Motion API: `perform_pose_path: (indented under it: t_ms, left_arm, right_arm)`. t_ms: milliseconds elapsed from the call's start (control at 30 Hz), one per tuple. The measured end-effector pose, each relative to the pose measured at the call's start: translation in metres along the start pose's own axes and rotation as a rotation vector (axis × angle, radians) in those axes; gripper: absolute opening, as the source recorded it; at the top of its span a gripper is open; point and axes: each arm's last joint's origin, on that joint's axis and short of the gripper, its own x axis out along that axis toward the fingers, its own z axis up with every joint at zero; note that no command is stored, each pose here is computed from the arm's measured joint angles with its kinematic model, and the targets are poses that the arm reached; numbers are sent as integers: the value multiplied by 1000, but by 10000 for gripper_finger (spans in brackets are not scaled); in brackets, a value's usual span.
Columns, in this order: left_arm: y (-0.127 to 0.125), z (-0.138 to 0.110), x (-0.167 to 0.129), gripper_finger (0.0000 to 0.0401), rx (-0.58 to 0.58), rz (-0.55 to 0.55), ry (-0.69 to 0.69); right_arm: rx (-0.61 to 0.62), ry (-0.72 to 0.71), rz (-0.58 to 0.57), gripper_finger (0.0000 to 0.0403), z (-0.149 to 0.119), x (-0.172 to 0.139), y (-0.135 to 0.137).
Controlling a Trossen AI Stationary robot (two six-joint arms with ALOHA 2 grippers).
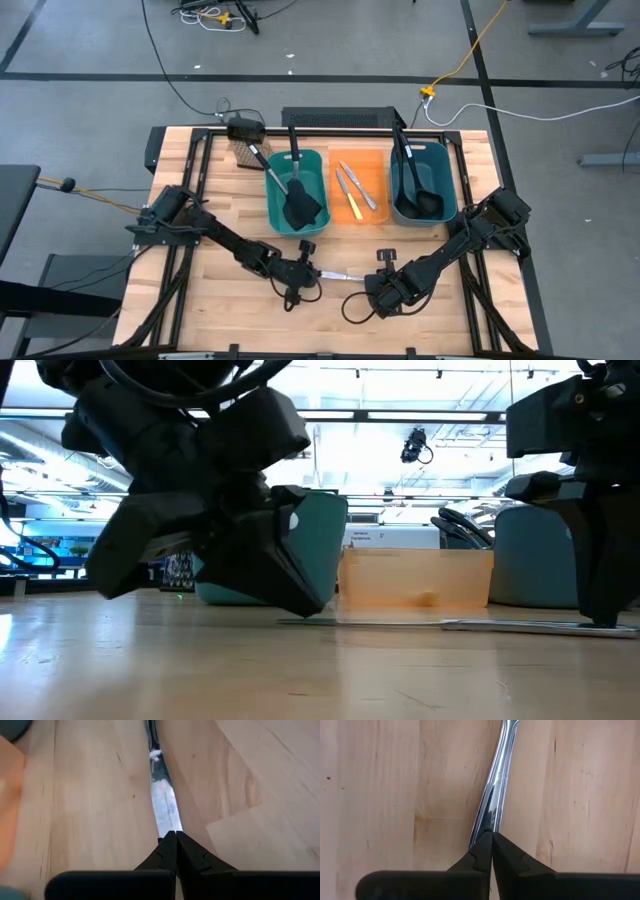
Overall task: Pick & Place Kitchen Items
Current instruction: Put the silver table knife into the orange bin
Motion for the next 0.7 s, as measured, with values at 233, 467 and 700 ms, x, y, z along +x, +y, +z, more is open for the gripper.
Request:
perform_pose_path:
  t_ms: [233,467,700]
  left_arm:
    - [-2,-4,-1,4,-1,7,40]
    - [3,-6,3,3,-23,-26,49]
    - [8,-18,19,3,-128,-80,97]
  right_arm:
    - [0,-1,-1,21,0,0,0]
    - [0,1,-1,21,0,0,0]
    - [26,16,24,35,-1,-1,0]
